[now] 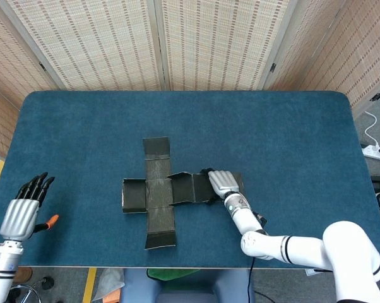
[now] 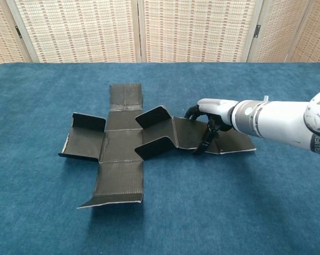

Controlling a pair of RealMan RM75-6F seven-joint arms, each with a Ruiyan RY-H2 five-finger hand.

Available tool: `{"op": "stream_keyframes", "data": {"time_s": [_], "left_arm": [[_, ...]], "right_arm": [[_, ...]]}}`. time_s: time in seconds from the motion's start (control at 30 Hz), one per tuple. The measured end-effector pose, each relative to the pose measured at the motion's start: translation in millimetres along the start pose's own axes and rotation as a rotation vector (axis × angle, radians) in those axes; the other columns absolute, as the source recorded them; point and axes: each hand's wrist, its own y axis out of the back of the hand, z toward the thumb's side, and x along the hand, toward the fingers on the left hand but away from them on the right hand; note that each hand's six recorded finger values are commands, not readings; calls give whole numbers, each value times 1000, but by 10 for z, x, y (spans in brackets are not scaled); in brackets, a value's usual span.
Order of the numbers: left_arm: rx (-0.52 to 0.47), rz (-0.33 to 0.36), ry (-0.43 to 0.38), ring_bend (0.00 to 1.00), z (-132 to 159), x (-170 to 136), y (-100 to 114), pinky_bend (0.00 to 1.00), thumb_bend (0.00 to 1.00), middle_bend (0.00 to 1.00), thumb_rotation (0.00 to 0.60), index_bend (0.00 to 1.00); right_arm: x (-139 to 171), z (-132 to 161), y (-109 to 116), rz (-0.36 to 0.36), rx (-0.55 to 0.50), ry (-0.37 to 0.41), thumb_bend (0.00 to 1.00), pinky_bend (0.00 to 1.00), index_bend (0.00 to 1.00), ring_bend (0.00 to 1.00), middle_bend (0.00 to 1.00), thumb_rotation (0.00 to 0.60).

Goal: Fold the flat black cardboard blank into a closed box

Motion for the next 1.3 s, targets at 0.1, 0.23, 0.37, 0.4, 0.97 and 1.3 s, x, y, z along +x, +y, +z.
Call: {"op": "stream_keyframes", "data": {"time_s": [0.1,0.23,0.37,0.4,0.97,1.3], "left_arm": [[-15,11,-47,583,156,252,-44,693,198,173,600,206],[-21,14,-109,675,418,613,-137,815,204,198,600,206],[-5,9,-156,692,668,864,-246,870,206,149,600,118],[-2,1,-166,683,724,906,-276,878,206,101,600,61],[154,-155,-202,595,1150,1191,-920,860,190,0,600,0],[-60,-202,-223,579,1349,1130,-956,854,187,0,600,0]], "right_arm": [[26,49,11,-10,-5,28,165,1000,405,733,371,600],[54,115,14,-21,-4,66,165,1000,405,733,377,600],[62,149,18,-32,9,88,165,1000,405,733,377,600],[59,150,19,-35,14,90,166,1000,405,733,378,600],[-9,175,17,-73,133,84,165,1000,405,735,379,600],[-24,237,3,-79,163,111,165,1000,405,735,380,600]]}}
